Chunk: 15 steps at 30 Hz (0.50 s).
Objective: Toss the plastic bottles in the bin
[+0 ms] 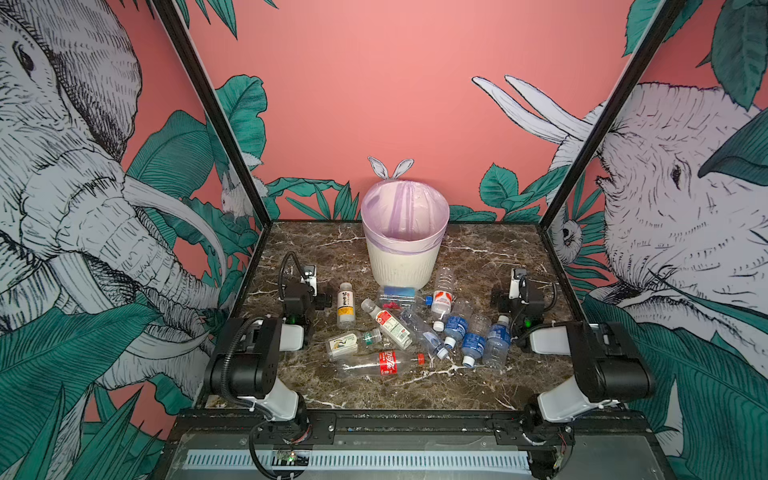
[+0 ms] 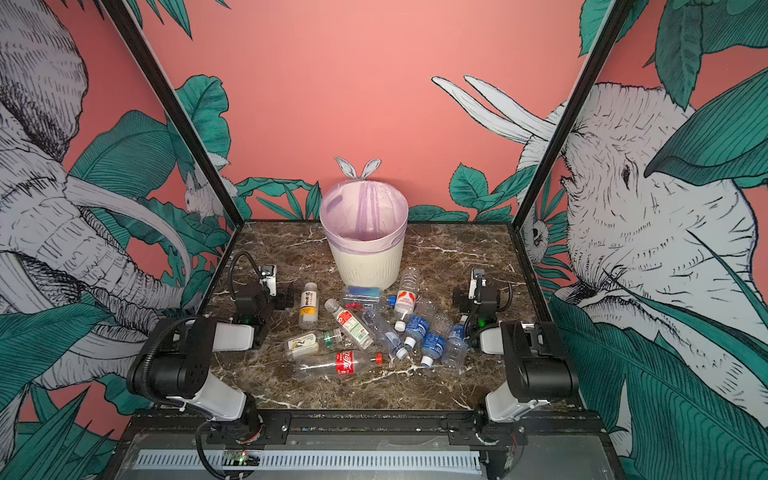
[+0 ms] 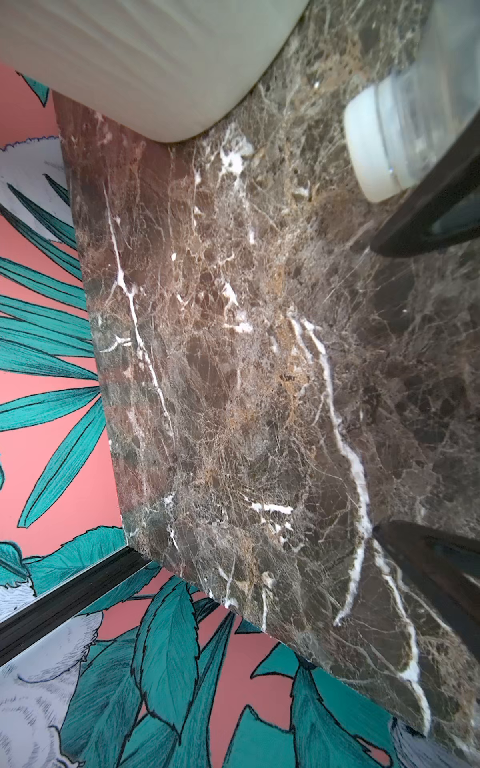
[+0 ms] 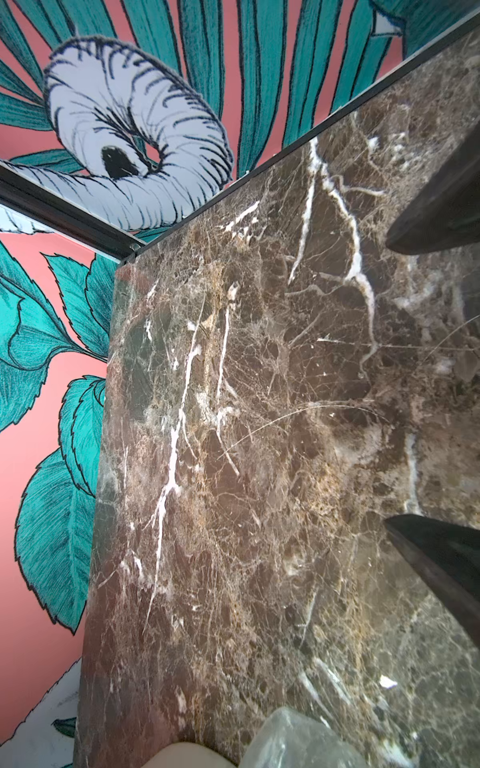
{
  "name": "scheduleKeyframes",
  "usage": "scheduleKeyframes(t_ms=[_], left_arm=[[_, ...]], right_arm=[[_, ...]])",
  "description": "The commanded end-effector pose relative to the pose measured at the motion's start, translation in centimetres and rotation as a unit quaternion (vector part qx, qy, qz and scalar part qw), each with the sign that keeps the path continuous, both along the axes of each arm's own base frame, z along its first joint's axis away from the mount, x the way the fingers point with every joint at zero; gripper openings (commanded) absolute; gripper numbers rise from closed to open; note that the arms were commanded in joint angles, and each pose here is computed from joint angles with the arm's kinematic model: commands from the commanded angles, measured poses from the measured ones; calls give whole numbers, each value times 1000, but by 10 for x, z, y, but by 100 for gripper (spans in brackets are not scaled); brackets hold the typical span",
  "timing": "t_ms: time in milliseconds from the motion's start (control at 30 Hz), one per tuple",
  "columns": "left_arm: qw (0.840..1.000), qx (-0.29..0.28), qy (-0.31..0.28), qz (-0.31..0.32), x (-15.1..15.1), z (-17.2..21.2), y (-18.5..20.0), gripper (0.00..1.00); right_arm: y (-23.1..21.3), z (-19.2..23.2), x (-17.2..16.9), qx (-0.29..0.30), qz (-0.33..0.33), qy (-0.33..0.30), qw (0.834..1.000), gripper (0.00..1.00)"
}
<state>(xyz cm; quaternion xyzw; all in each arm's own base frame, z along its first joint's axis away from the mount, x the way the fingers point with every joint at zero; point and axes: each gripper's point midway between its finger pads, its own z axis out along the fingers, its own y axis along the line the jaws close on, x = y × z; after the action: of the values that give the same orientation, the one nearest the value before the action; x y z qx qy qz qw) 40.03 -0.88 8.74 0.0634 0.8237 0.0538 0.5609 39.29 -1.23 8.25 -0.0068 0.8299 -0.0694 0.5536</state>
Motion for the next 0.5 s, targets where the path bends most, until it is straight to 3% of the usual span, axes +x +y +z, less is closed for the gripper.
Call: scheduleKeyframes(t_ms=[0,467], left_arm=[[1000,-4,-8,-5,3,8,-1,100],[1000,-4,-8,-4,2,7,-1,100]], right_arm=[[1,12,5,1,-2,-21,1000,99],[2,11,5,2,0,-19,1000,99]])
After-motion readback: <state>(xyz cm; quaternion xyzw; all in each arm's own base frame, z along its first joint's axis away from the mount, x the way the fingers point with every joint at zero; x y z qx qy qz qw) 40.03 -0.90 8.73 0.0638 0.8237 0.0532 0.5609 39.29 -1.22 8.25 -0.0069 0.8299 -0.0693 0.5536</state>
